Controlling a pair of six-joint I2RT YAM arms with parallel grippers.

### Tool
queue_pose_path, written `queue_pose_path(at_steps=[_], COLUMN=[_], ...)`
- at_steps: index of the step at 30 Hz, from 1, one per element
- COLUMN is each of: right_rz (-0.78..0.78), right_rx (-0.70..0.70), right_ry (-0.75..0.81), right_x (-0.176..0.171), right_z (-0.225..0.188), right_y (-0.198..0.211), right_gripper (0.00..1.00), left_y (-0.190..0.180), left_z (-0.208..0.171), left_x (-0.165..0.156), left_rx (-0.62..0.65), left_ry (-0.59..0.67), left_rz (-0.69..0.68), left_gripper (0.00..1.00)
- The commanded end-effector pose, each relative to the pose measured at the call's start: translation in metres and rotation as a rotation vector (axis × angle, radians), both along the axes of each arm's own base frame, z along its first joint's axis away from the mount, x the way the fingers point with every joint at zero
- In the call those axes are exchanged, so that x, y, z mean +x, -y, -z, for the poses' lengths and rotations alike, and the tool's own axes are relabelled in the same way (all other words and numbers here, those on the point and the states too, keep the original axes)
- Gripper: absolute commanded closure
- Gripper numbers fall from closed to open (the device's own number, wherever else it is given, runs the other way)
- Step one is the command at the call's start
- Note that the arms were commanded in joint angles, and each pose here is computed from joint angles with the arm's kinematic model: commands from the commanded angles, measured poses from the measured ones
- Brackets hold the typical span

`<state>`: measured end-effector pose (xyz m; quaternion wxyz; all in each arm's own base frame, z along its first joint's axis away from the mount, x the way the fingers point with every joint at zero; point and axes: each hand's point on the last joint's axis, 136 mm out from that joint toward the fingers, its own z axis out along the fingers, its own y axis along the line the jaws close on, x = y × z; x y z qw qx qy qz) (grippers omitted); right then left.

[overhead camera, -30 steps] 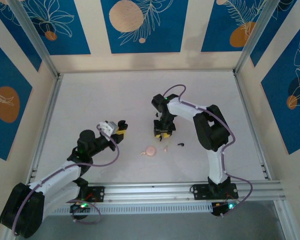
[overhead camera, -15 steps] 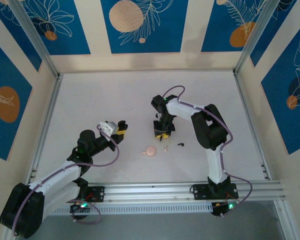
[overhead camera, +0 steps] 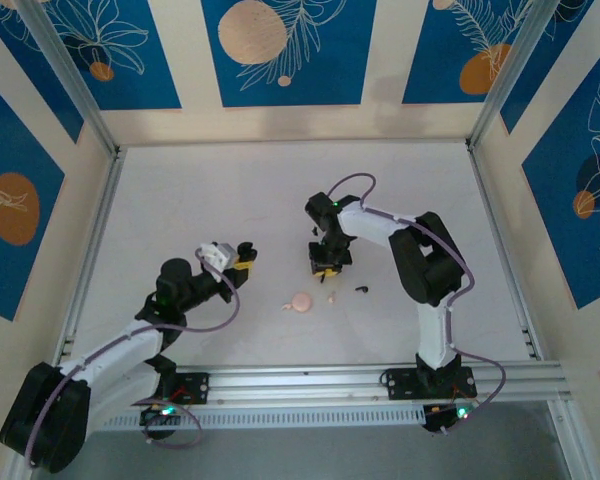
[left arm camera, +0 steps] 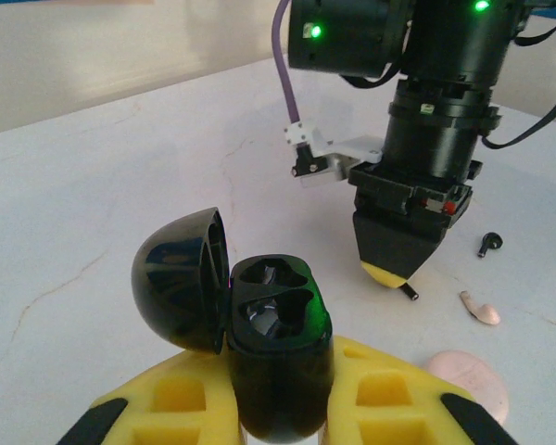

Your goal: Insert wireless bluetooth earbuds into charging case

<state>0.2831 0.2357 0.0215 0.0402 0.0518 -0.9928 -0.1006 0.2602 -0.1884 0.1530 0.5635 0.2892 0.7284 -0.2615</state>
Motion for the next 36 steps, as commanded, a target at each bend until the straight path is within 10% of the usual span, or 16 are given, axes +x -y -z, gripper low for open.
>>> queue_pose_path(at_steps=[1,36], right_rz=[0.022,-0.242], right_rx=[0.05,0.617], right_ry=[0.102,0.99], right_x=[0.007,-0.014], right_z=[-0.019,-0.163], right_y=[-0.004,-0.015], right_gripper=[0.79,0.79], left_y=[0.011,0.123], left_z=[-0.011,0.011], left_x=[0.002,-0.009], left_rx=[-0.004,-0.148], left_ry=[0.033,0.157], left_rz=[0.05,0.445], left_gripper=[0.9,0.91])
